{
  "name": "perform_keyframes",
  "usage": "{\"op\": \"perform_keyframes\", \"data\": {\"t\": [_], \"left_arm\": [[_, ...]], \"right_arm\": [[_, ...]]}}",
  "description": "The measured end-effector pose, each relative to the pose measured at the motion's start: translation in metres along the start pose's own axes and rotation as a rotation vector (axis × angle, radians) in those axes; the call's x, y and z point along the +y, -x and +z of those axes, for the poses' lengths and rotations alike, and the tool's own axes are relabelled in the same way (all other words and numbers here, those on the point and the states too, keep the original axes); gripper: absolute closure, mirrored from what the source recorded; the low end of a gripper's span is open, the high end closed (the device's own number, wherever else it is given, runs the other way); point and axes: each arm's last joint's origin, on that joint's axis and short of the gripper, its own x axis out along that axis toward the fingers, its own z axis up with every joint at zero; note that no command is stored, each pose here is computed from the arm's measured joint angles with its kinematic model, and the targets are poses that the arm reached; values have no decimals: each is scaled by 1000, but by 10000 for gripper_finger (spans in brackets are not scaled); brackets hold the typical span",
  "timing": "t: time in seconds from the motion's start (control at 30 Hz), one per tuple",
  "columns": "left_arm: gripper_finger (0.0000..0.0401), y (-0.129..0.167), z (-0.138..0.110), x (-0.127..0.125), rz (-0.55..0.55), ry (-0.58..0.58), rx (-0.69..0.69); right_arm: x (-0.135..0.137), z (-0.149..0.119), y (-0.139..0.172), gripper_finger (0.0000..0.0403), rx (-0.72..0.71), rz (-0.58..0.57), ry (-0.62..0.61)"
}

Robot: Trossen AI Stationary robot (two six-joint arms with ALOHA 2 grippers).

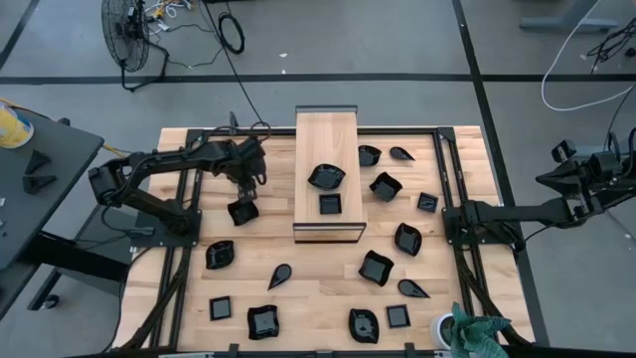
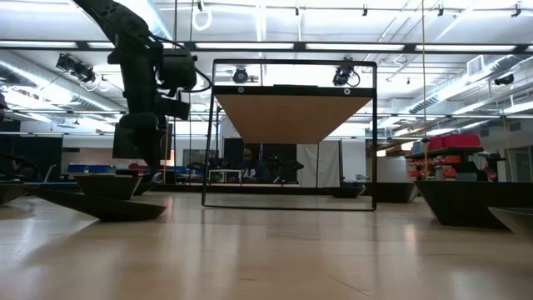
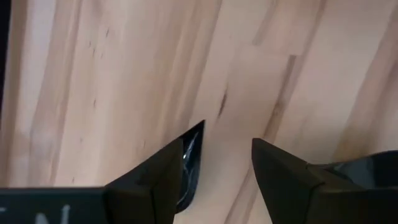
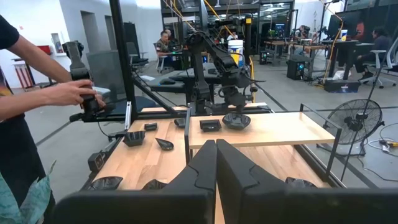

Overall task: Pick & Place Mini shaped plates
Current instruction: Put the drop-shaped plate on the shelf

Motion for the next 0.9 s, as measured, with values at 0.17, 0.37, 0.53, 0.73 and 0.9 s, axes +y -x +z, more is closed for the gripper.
{"op": "perform_keyframes", "data": {"t": [0.17,0.37,0.53,0.73,0.9], "left_arm": [[206,-11,0,-1,-15,2,52],[206,-27,0,-1,32,18,128],[206,-34,0,-2,26,13,156],[206,-40,1,-2,22,12,167],[222,-40,1,-2,27,12,168]], "right_arm": [[0,0,0,392,0,0,0],[0,0,0,392,-1,0,0],[0,0,0,392,0,0,0],[0,0,0,392,0,0,0],[0,0,0,392,0,0,0]]}}
